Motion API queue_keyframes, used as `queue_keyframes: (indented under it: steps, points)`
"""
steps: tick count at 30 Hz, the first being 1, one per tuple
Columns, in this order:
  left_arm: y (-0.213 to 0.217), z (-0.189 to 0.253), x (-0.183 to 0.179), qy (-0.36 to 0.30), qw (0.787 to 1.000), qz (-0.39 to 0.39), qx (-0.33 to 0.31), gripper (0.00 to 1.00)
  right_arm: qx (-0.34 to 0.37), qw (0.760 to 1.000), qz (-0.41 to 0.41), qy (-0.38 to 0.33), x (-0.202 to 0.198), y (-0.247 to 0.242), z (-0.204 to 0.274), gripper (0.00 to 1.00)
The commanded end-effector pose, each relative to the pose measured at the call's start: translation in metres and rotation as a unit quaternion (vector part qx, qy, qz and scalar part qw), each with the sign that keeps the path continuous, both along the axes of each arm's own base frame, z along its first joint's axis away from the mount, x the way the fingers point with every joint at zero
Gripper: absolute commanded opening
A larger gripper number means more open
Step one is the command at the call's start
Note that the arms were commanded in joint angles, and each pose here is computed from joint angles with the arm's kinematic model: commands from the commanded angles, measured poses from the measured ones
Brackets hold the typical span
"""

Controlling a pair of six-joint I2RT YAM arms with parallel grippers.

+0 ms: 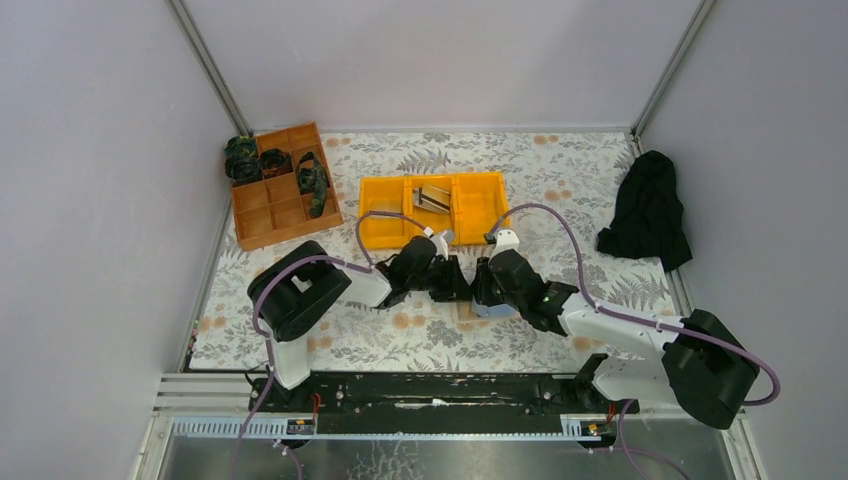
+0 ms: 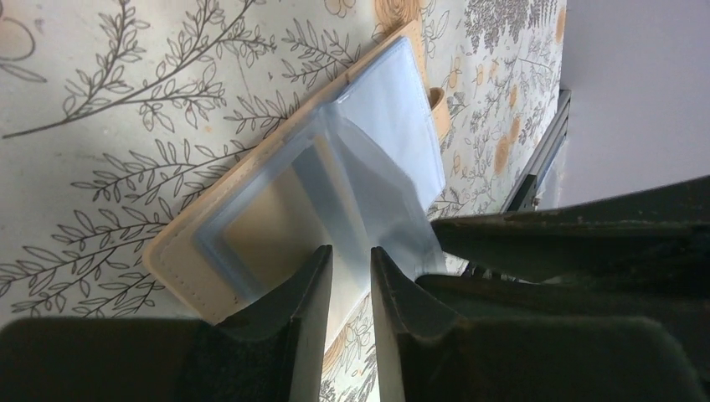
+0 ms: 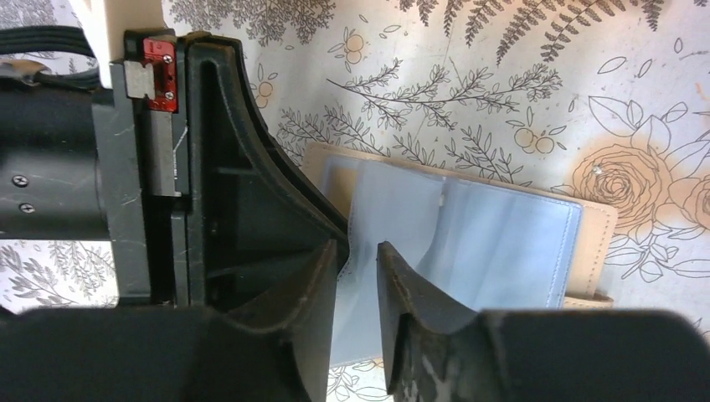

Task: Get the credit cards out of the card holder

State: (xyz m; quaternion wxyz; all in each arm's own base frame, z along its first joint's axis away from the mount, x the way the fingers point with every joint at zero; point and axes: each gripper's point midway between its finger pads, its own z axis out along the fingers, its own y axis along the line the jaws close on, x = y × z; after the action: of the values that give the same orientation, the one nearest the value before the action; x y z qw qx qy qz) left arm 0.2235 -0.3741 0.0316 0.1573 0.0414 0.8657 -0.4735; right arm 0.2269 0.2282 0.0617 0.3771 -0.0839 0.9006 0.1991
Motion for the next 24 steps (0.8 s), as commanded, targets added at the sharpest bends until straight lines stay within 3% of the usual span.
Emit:
queue_keyframes:
  steps: [1,4,8,14,24]
  points:
    - [-0.007,0.005,0.003,-0.007,1.000,-0.006,-0.002,0.30,0.015,0.999,-0.005,-0.028,0.006,-0.001,0.020,0.40]
    - [-0.008,0.005,0.005,-0.008,1.000,-0.006,-0.002,0.30,0.012,0.998,-0.025,-0.051,0.009,-0.013,0.032,0.53]
    - [-0.011,0.007,0.006,-0.008,1.000,-0.009,-0.008,0.30,0.002,0.995,-0.067,-0.073,0.013,-0.035,0.044,0.57]
    - [-0.019,0.007,0.010,-0.011,1.000,-0.001,0.009,0.30,-0.010,0.990,-0.126,-0.066,0.014,-0.071,0.036,0.56]
    - [-0.049,0.000,-0.003,-0.005,0.999,-0.037,0.023,0.30,-0.024,0.989,-0.141,-0.047,0.013,-0.082,0.024,0.50]
